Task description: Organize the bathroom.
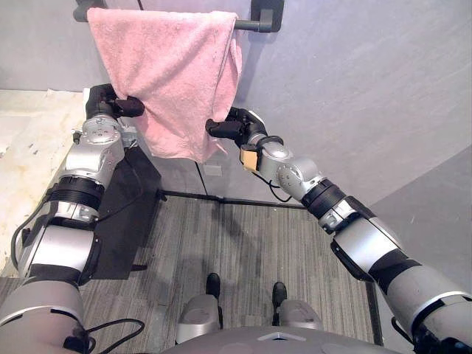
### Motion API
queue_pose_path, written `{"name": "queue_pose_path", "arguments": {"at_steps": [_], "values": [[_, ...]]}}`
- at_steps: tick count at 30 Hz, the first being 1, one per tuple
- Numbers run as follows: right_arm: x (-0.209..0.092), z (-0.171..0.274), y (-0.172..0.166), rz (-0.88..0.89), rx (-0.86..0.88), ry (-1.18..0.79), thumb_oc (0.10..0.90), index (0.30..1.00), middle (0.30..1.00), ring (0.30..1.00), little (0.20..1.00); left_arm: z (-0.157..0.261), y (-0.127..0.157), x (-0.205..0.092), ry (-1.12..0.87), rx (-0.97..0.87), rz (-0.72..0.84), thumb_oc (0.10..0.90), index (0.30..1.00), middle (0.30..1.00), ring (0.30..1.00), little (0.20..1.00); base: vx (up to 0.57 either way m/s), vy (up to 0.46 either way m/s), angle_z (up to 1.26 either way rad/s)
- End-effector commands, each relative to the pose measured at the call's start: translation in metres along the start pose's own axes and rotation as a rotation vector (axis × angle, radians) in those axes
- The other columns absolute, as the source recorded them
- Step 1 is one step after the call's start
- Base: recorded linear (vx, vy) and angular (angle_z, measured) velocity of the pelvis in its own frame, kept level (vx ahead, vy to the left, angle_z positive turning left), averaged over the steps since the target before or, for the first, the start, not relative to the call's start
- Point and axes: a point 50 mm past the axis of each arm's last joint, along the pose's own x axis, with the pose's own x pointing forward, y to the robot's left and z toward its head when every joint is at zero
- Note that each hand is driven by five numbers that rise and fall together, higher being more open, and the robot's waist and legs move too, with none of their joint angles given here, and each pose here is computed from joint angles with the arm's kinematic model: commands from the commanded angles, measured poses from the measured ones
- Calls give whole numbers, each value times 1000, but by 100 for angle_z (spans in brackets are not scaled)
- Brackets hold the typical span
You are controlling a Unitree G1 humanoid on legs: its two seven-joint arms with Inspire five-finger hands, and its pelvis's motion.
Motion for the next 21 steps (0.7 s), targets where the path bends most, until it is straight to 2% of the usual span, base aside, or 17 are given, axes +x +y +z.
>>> {"name": "queue_pose_path", "arguments": {"at_steps": [1,11,17,21], "values": [[-2,32,28,99,78,-178,400,300,300,300,300,2,16,-3,-92,-59,55,400,300,300,300,300,0,0,0],[-1,30,20,40,63,-178,400,300,300,300,300,-2,25,-3,-77,-60,86,400,300,300,300,300,0,0,0],[-1,36,6,-22,4,-199,400,300,300,300,300,-7,35,-2,-69,-55,162,400,300,300,300,300,0,0,0],[-1,40,-5,-78,-38,-203,400,300,300,300,300,-12,53,-3,-65,-49,258,400,300,300,300,300,0,0,0]]}}
